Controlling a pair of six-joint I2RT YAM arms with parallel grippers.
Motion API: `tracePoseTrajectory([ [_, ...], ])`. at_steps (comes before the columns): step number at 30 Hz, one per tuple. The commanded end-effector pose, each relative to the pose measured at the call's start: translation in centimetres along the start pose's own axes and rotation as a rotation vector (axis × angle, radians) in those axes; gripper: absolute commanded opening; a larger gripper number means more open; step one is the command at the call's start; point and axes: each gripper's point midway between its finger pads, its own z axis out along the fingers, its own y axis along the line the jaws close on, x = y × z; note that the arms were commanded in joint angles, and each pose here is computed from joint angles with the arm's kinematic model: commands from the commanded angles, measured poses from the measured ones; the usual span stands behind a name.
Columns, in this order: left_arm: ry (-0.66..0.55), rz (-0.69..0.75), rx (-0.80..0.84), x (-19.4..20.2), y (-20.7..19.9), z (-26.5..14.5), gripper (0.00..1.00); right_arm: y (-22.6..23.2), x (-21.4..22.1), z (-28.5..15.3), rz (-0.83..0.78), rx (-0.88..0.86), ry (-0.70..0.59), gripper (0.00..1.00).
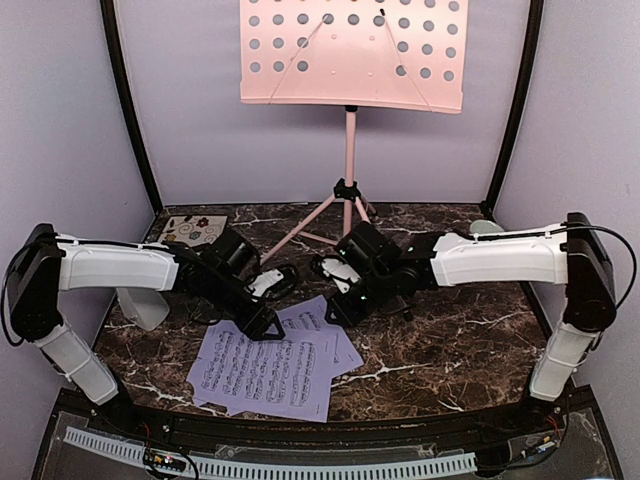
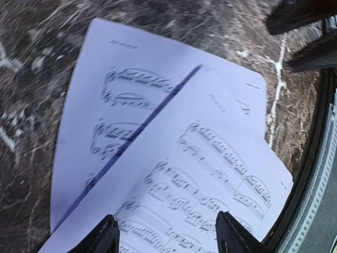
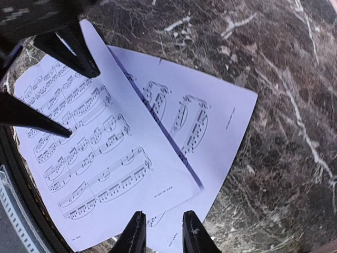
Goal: Set up the instrument practice props
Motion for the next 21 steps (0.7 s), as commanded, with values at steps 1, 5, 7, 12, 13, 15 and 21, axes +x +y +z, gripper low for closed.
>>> tracePoseTrajectory([
  [1,-0.052,0.129,0.069,-1.4,-2.4,0.7,0.63,-0.1,2.3,0.7,0.095,-0.025,0.024,0.26],
  [5,-0.049,0.144,0.081,-1.8,-2.8,2.0,0.58,-0.4,3.0,0.7,0.138,-0.035,0.018,0.25],
  [7,-0.029,0.136,0.066,-1.7,-2.5,2.8,0.57,-0.5,3.8,0.9,0.156,-0.046,0.03,0.25],
  [12,0.02,0.127,0.007,-1.3,-0.9,4.6,0.53,-0.4,4.2,0.6,0.159,-0.056,0.031,0.25],
  [13,0.023,0.124,-0.008,-1.5,-0.6,4.8,0.53,-0.3,4.3,0.5,0.159,-0.062,0.029,0.25],
  [15,0.033,0.116,-0.059,-1.7,0.5,5.3,0.51,-0.2,4.4,0.3,0.162,-0.068,0.026,0.25],
  [21,0.044,0.001,-0.31,-3.0,5.2,6.1,0.44,0.1,4.7,-0.3,0.178,-0.093,0.003,0.25],
])
